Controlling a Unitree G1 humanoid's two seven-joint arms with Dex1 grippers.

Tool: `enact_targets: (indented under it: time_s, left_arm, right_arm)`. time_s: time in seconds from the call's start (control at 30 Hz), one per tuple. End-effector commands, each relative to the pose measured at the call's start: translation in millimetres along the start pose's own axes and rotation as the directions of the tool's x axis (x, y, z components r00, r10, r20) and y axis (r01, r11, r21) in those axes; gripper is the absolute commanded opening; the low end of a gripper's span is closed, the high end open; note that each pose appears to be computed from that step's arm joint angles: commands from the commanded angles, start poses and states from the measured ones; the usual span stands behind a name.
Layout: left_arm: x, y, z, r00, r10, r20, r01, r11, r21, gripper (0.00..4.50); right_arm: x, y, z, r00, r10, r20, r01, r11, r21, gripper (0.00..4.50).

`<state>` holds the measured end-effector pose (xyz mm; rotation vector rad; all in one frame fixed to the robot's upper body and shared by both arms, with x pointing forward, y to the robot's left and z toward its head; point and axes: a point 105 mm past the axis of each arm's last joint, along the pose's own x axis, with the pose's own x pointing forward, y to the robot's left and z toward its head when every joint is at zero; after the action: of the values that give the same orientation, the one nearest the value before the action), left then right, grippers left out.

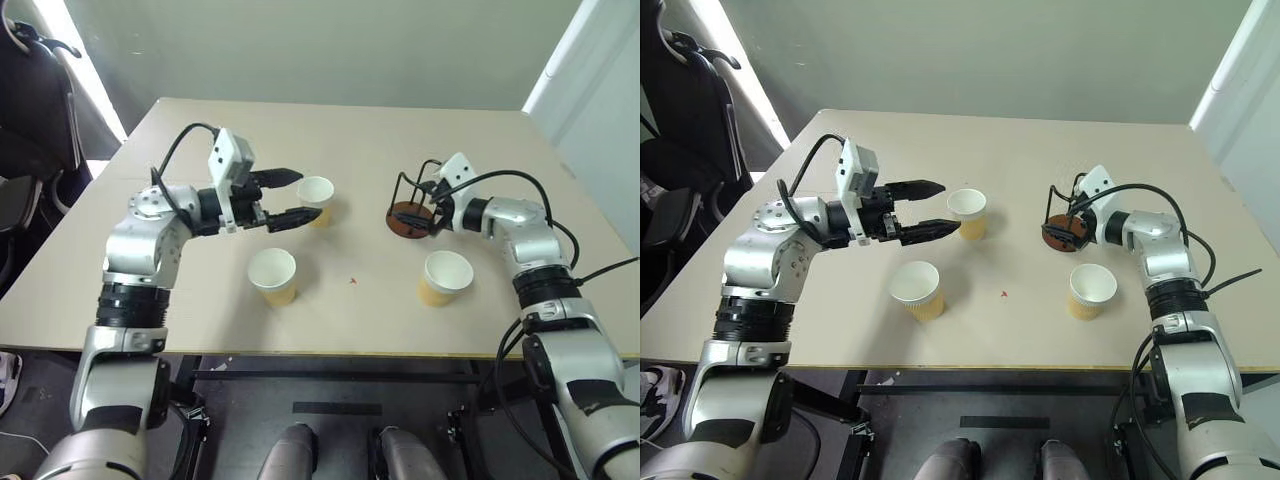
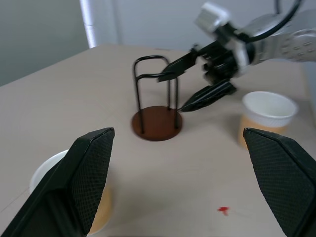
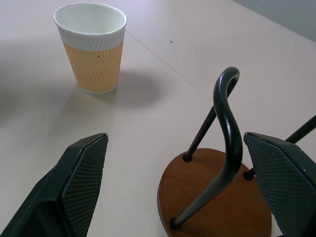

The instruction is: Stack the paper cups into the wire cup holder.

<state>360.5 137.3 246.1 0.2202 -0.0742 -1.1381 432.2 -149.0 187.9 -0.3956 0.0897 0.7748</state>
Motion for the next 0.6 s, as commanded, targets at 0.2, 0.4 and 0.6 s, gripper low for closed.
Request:
enact_targets:
  time_s: [0.2, 0.4, 0.6]
  left_arm:
    - [-7.5, 2.4, 17.7, 0.998, -0.035, -0.05, 0.039, 0.997, 0.072, 4.5]
    - [-8.0, 2.4, 15.7, 0.997, -0.038, -0.072, 0.044, 0.996, 0.079, 4.5]
    - [-9.0, 2.1, 15.2, 0.996, -0.04, -0.079, 0.046, 0.996, 0.079, 4.5]
  right_arm:
    - [-3.0, -8.1, 10.2, 0.999, -0.026, 0.023, 0.026, 0.999, -0.033, 4.48]
    - [2.0, -2.8, 3.7, 0.999, -0.022, 0.03, 0.022, 1.0, 0.012, 3.6]
    - [4.1, 5.1, 6.0, 0.999, 0.048, 0.024, -0.048, 0.999, 0.021, 1.48]
